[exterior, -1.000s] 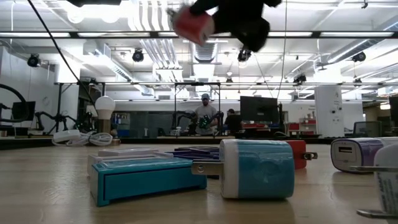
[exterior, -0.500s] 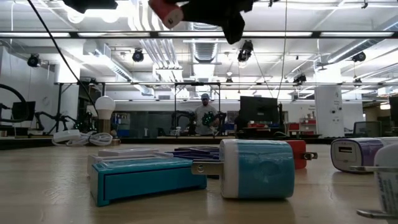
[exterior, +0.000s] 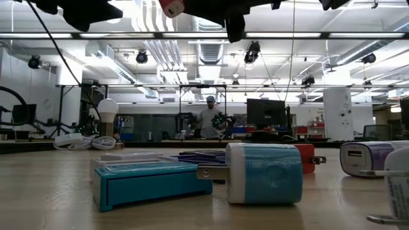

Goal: Pick & Place Office items
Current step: Put the top pink white charger adapter into the black basket

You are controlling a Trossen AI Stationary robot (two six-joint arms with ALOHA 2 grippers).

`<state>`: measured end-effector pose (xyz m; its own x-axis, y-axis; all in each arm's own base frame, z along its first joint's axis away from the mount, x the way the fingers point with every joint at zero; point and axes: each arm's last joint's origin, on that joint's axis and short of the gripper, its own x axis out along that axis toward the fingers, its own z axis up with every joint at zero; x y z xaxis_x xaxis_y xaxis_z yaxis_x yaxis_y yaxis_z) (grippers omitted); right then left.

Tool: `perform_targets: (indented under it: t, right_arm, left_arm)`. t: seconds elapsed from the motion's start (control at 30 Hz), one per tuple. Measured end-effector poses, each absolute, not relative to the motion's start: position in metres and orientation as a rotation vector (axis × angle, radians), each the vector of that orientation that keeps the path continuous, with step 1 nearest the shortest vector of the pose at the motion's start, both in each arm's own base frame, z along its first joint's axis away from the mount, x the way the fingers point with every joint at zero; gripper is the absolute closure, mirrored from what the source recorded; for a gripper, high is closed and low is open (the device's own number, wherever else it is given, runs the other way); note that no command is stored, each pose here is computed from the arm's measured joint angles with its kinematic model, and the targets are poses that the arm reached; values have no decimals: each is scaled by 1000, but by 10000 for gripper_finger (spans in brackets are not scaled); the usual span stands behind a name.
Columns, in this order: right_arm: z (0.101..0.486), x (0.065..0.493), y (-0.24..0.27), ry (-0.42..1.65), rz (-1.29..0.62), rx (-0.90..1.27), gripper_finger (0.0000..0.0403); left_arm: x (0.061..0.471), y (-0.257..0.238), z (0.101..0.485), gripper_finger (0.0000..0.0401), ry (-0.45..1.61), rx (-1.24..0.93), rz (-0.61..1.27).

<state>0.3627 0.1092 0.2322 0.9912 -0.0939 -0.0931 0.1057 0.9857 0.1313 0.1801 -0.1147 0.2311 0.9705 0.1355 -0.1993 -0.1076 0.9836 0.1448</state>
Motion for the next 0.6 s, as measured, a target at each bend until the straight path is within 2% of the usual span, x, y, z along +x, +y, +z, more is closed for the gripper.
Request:
perform_targets:
  t: [0.27,0.37,0.6]
  right_arm:
    - [235,364,105,58,-108,96,274]
    - [235,365,101,59,-118,96,274]
    - [235,366,99,58,-120,96,273]
  left_arm:
    - [176,-100,213,149,19,36,56]
    - [180,-92,211,149,13,9,10]
    - [194,-76,201,149,60,-11,59]
